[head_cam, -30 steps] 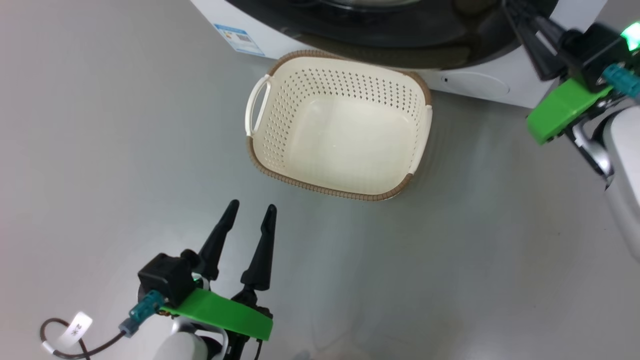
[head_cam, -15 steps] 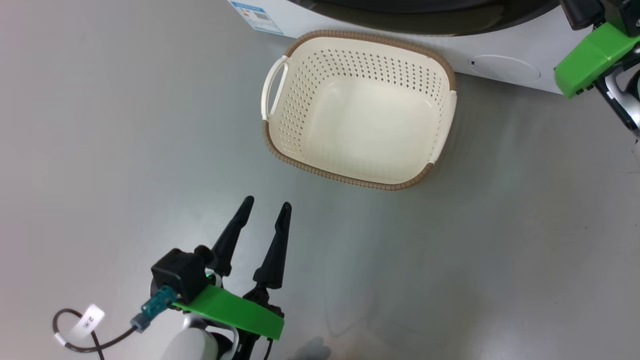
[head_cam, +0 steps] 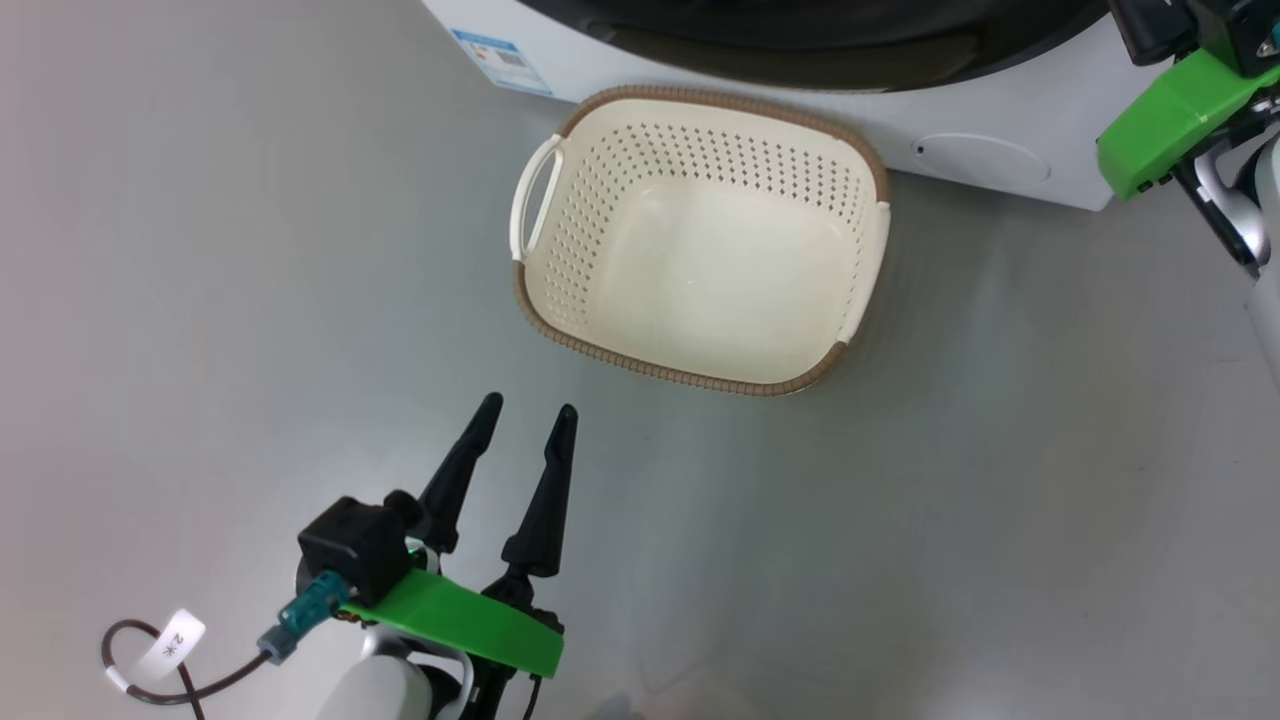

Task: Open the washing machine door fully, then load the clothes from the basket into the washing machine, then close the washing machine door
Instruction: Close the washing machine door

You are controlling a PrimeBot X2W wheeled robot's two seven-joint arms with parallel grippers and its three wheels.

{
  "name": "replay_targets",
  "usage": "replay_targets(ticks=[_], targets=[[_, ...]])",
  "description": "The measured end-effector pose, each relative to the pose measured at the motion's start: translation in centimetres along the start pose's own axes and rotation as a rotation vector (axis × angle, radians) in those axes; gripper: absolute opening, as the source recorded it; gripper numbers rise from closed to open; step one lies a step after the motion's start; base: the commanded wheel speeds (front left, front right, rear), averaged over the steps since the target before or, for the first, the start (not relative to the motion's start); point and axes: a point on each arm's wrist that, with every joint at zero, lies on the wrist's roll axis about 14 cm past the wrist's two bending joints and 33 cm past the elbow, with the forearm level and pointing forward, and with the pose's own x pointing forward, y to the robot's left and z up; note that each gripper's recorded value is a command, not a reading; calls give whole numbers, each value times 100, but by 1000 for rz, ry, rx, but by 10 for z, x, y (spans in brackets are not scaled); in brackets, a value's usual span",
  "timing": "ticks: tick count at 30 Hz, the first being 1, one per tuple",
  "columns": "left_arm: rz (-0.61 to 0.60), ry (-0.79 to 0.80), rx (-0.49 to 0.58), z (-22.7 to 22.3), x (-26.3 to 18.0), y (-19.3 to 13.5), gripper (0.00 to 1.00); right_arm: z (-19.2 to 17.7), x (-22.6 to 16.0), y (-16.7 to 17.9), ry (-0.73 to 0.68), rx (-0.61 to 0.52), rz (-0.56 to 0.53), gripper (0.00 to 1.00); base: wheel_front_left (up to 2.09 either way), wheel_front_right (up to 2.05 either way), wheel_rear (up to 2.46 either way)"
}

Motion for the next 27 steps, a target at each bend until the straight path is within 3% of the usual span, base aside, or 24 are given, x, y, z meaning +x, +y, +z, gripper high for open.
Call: replay_targets(ticks=[6,14,27], targets=[[-20,-30,3,9,0,-5,100,7,-16,-3,14,-9,-17,0,0,0,0],[-72,-71,11,23,-2,-16,100,15,-53,19,44,14,0,0,0,0,0],[-160,-109,18,35,-15,-34,100,51,-139,23,26,101,-144,0,0,0,0]])
